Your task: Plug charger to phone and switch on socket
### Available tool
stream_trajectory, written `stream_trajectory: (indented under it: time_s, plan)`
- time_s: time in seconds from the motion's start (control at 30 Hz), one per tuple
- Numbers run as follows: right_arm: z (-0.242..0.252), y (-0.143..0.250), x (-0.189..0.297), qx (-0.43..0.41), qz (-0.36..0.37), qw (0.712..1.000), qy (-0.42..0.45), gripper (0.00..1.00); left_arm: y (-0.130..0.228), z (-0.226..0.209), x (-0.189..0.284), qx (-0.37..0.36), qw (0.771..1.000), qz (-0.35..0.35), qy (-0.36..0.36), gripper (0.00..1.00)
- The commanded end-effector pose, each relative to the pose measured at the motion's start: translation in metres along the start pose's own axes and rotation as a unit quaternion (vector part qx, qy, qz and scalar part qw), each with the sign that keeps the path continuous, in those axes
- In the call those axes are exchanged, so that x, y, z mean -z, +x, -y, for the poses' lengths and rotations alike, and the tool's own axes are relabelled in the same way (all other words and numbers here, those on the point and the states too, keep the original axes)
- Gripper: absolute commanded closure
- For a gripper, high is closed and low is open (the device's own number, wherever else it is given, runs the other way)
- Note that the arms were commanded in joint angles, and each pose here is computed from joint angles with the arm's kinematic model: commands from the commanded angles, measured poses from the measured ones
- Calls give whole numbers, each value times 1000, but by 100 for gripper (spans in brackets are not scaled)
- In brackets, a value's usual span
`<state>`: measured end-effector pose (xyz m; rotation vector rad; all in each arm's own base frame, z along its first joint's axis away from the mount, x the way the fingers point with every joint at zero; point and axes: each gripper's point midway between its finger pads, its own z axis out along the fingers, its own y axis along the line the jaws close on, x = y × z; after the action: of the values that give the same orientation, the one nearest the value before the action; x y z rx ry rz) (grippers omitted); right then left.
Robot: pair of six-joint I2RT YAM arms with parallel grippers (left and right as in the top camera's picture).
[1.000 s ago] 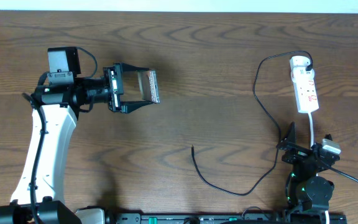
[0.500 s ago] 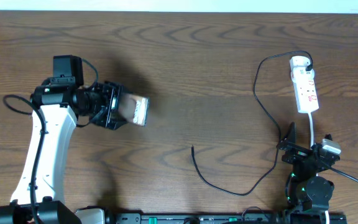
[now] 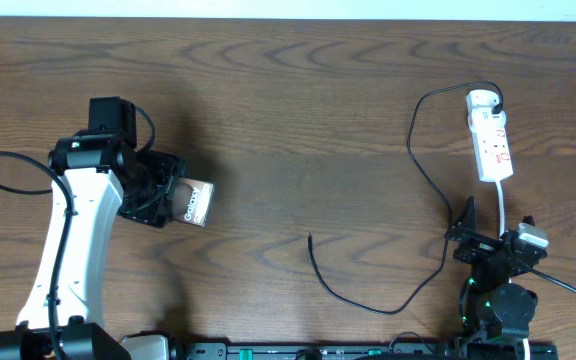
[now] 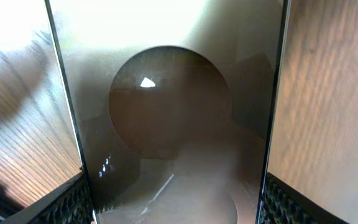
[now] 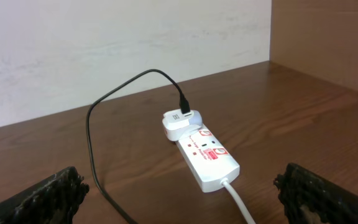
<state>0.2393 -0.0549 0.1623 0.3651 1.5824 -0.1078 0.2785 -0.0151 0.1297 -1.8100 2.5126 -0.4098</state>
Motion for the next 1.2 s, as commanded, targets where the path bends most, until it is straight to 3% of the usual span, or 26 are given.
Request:
stream_trajectory:
  time_s: [0.0, 0.33, 0.53, 0.83, 1.0, 1.17]
  plan:
    - [1, 0, 0, -5, 2, 1000, 4, 1, -10, 0, 10, -14, 999, 43, 0, 93]
    - [-1, -4, 0, -9, 8, 1000, -1, 1, 6, 10, 6, -42, 999, 32, 9, 93]
    - [-53, 1, 9, -24, -15, 988, -154, 1, 29, 26, 6, -59, 997, -18, 44, 93]
    - [-89, -49, 22, -61, -28, 969, -239, 1, 48, 37, 9, -64, 993, -71, 75, 93]
    - [-119, -70, 10, -63, -110, 950, -286, 1, 50, 38, 9, -60, 992, -75, 76, 93]
    - [-169, -69, -10, -93, -253, 882, -386, 1, 52, 38, 8, -19, 994, -79, 72, 93]
